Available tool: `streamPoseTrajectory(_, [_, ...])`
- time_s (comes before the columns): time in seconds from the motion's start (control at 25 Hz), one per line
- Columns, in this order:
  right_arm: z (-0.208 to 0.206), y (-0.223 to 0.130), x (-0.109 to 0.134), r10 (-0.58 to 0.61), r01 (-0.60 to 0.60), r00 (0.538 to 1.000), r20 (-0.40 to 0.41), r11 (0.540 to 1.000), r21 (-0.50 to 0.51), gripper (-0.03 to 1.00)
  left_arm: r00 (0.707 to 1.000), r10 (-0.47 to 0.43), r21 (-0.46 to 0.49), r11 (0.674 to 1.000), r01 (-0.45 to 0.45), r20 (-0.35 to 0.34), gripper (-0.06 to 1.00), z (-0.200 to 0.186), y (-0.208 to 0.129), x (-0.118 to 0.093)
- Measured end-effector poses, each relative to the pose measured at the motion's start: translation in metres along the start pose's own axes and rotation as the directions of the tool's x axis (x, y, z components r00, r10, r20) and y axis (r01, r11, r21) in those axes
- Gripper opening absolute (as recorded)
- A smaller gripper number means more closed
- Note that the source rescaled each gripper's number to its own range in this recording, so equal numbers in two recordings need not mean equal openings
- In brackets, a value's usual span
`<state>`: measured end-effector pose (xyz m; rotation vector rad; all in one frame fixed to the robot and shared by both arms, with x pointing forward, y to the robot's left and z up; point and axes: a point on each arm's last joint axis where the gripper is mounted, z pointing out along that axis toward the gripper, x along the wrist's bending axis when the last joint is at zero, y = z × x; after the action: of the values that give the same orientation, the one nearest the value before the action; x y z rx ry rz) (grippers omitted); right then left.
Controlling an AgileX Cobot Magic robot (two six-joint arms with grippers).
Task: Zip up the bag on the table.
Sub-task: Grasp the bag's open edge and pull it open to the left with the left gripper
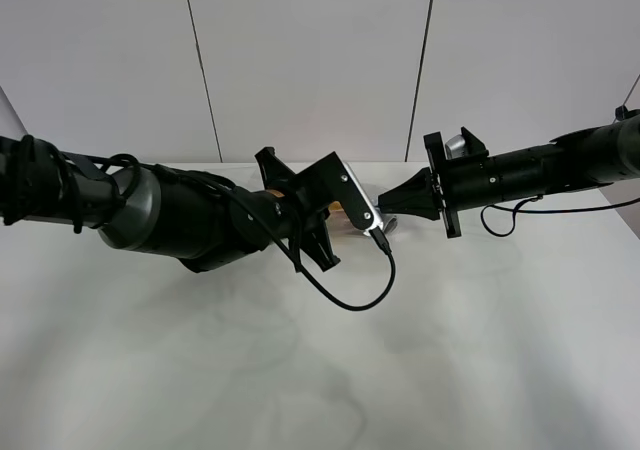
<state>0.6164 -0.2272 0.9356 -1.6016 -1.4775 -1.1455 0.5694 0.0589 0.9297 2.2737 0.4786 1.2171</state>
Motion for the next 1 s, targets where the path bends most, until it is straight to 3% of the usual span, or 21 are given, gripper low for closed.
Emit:
streamPoseTrajectory(0.28, [0.0,0.001,0.001,0.003,-0.003,1.0,-0.004,1.0,-0.005,0.0,0.999,0.029,0.06,0.998,-0.027,-0.042,0.0,0.009,-0.023,0.026])
streamPoseTrajectory(1.0, [0.004,0.001,0.004,0.013,-0.013,1.0,-0.019,1.0,-0.014,0.0,0.994,0.0,0.193,0.981,0.022,-0.114,0.0,0.019,-0.089,0.089])
